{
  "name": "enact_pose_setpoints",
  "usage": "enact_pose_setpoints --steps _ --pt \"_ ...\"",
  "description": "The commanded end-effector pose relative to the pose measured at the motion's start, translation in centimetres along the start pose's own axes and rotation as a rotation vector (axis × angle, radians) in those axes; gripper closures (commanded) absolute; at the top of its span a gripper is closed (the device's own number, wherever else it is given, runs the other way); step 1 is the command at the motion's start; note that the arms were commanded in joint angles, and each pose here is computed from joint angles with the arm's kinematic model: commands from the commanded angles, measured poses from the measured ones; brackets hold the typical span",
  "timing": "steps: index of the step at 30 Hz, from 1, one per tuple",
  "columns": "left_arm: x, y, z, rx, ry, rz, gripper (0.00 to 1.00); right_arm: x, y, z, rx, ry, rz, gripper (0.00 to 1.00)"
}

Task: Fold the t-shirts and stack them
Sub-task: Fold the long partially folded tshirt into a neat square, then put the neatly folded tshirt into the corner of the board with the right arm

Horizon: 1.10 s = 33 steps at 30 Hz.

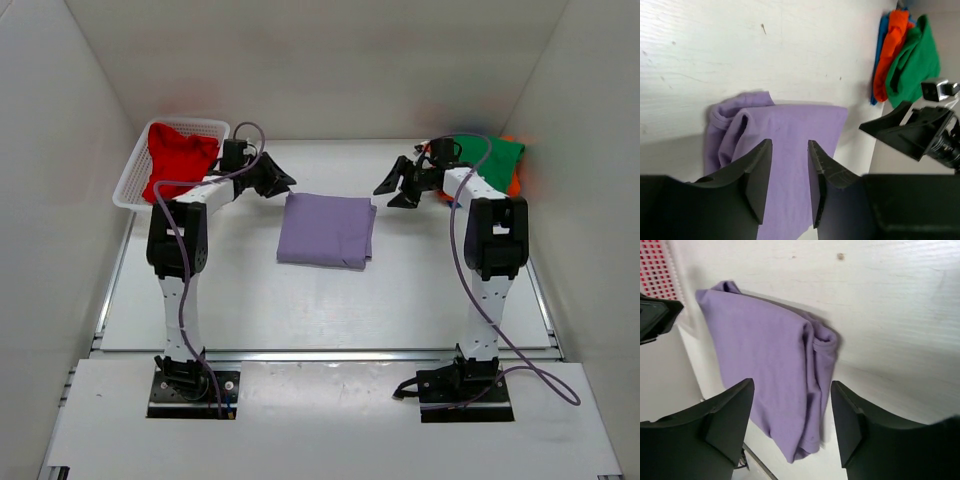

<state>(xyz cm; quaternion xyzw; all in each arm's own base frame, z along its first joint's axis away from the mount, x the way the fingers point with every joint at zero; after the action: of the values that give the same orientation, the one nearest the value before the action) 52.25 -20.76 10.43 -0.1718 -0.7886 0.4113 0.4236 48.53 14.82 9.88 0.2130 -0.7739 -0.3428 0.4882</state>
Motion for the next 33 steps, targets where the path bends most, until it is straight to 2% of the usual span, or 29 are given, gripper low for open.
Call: enact_pose_setpoints --steps 1,3,7,10,13,17,19,20,21,23,26,31,33 --pt "3.0 -4.0 -1.8 -0.032 -0.058 0.118 0.56 0.9 1.0 -0.4 0.083 -0.038 0.056 0.39" --pt "4.5 -4.3 -1.4 -0.038 -0.079 0.13 0.57 0.8 0.0 1.5 0.062 -0.015 0.078 0.37" --pt "10.1 -5.2 0.6 -0.053 -0.126 0.159 0.54 -0.1 -0.3 5.2 0.032 0.024 0.073 0.34" --pt "14.5 -4.5 2.8 -0.07 -0.166 0.136 0.65 -1.3 -0.9 7.5 0.025 0.047 0.122 0.32" --pt "18.6 -3.7 5.4 -0.066 -0.197 0.125 0.67 -3.3 -1.4 9.8 0.027 0.101 0.174 0.29" --pt "22.6 -2.8 8.2 -0.081 -0.253 0.093 0.65 -6.0 0.3 11.7 0.037 0.152 0.145 0.3" --pt "23.4 -3.2 9.0 -0.089 -0.268 0.103 0.64 -6.6 0.5 12.3 0.027 0.163 0.136 0.38" --pt "23.8 -3.4 9.4 -0.086 -0.268 0.119 0.65 -6.7 0.6 12.4 0.037 0.169 0.134 0.62" --pt "24.1 -3.5 9.8 -0.088 -0.264 0.13 0.64 -6.8 0.4 12.5 0.055 0.186 0.146 1.0" --pt "24.2 -3.5 11.0 -0.082 -0.237 0.135 0.64 -6.2 -0.7 11.8 0.097 0.192 0.21 1.0" --pt "24.3 -3.9 12.1 -0.089 -0.225 0.153 0.65 -4.4 -2.4 8.7 0.268 0.176 0.316 1.0" --pt "23.8 -2.8 13.8 -0.065 -0.205 0.164 0.66 0.4 -2.7 1.4 0.6 0.089 0.489 1.0" --pt "23.8 -2.7 13.8 -0.073 -0.203 0.16 0.66 2.3 -2.6 -0.9 0.656 0.051 0.535 1.0"
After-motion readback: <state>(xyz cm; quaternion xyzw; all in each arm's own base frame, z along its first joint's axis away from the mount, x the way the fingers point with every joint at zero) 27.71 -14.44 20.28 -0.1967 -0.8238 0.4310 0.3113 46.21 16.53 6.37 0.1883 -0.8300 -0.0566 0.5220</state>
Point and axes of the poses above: each gripper's point midway between its finger pads, its own x axis back along the fingers, its own y axis along the line the jaws close on, z = x × y, the point moved 1 cm from there along x, back along the fingers, and after that the axes turned 1 degree about x, right-handed, at the moved point
